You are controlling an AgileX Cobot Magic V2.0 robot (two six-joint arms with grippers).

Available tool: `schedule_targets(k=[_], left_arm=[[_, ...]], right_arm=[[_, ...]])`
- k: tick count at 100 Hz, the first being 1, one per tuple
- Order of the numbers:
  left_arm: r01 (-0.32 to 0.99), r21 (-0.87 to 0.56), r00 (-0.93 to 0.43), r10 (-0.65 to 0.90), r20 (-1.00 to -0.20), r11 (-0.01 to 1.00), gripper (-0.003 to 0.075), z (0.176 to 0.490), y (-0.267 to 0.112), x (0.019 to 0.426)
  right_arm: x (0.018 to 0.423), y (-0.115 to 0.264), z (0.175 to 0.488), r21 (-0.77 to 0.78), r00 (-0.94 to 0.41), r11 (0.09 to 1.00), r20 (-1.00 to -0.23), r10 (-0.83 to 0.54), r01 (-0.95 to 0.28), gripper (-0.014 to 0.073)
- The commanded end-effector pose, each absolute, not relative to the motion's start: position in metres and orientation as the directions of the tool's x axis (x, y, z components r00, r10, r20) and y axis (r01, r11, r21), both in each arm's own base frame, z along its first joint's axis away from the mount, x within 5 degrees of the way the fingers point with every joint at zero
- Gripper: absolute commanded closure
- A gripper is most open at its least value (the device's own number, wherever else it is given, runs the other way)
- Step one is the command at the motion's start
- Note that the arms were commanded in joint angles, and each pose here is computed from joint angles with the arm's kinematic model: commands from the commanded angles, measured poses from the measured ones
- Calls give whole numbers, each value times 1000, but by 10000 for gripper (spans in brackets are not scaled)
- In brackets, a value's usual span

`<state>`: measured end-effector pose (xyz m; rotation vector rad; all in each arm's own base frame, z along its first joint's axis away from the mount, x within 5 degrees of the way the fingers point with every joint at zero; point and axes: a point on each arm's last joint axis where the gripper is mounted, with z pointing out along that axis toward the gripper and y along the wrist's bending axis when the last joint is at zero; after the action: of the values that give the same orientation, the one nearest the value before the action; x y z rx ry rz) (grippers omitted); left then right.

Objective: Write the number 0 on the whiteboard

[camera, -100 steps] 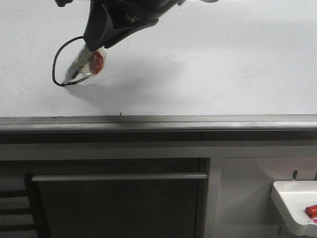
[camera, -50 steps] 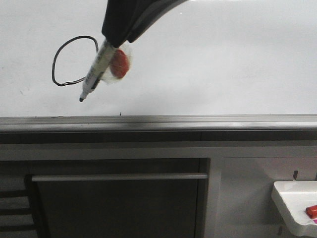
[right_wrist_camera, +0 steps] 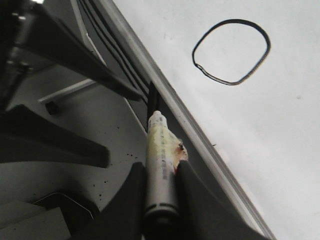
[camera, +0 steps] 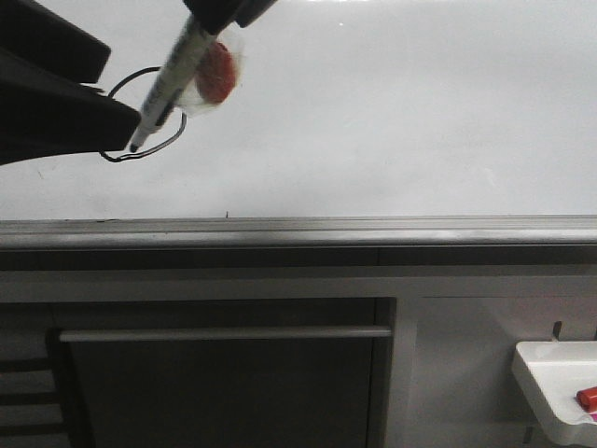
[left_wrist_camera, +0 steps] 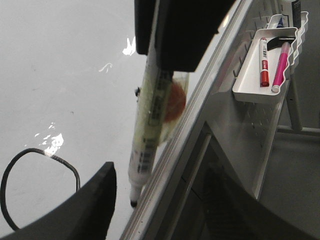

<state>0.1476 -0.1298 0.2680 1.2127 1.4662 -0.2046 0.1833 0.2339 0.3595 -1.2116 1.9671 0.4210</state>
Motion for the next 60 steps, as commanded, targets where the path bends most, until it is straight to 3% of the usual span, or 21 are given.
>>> schedule_targets(k=[1, 43, 50, 60], left_arm=[[753, 479, 241, 488, -839, 452, 374, 286, -139, 152], [760, 469, 205, 519, -830, 449, 377, 280, -144, 163], [762, 468, 203, 520, -829, 448, 428, 279, -145, 163], [764, 465, 198, 524, -828, 446, 582, 278, -145, 164]], right_arm=[[177, 233, 385, -142, -168, 491, -829, -533, -860, 662], [177, 233, 385, -141, -166, 492, -833, -528, -859, 662], [177, 233, 385, -141, -166, 492, -833, -528, -859, 662], [177, 233, 385, -141, -166, 492, -833, -528, -859, 662]])
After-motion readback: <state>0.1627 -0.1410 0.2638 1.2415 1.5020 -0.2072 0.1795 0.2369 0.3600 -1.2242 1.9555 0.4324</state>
